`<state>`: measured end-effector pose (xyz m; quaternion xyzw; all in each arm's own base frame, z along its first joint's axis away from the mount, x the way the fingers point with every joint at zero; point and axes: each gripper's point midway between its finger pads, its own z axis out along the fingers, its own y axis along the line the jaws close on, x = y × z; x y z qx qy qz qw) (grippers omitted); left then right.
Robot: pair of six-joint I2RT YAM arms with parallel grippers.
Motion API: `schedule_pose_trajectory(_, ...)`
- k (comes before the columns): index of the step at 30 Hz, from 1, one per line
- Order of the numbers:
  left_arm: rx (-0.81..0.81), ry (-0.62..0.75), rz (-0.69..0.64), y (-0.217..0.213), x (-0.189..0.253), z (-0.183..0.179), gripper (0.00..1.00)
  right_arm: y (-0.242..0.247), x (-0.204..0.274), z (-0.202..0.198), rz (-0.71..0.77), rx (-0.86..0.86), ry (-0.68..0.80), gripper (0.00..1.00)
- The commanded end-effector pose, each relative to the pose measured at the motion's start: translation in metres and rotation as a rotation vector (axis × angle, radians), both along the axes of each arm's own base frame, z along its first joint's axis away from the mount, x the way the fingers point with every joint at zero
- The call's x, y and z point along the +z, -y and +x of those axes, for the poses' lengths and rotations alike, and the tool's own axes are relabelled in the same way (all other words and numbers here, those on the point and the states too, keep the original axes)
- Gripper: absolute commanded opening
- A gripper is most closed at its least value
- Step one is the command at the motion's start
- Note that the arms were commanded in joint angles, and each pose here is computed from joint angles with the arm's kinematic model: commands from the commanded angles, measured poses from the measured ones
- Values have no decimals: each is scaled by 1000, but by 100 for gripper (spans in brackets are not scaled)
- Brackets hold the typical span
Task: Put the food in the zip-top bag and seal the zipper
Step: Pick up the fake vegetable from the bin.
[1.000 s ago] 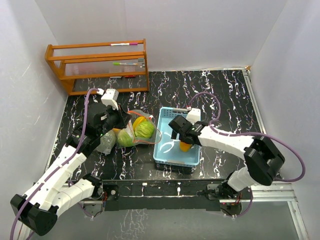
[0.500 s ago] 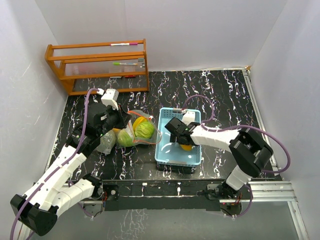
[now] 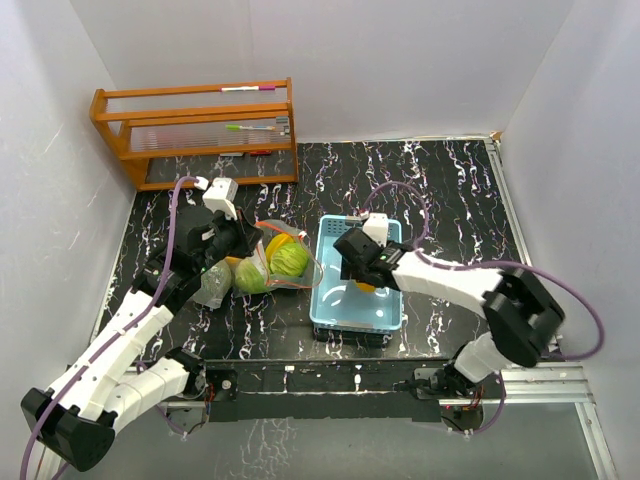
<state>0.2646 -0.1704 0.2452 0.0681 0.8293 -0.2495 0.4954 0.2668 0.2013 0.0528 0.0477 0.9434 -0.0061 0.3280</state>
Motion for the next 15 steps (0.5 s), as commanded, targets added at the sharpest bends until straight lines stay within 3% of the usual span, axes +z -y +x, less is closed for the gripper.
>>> schedule_pose_trajectory(1,-7,41,-14,2,15,3,0,-40,93,6,230,199,186,29)
schedule_pose_trajectory(9,-9,35,-4,3,14,4,0,-89,224,-52,657,643,456,26)
schedule_pose_trajectory(15,-19,26,-19,7,13,5,0,-123,244,-65,689,813,485,26)
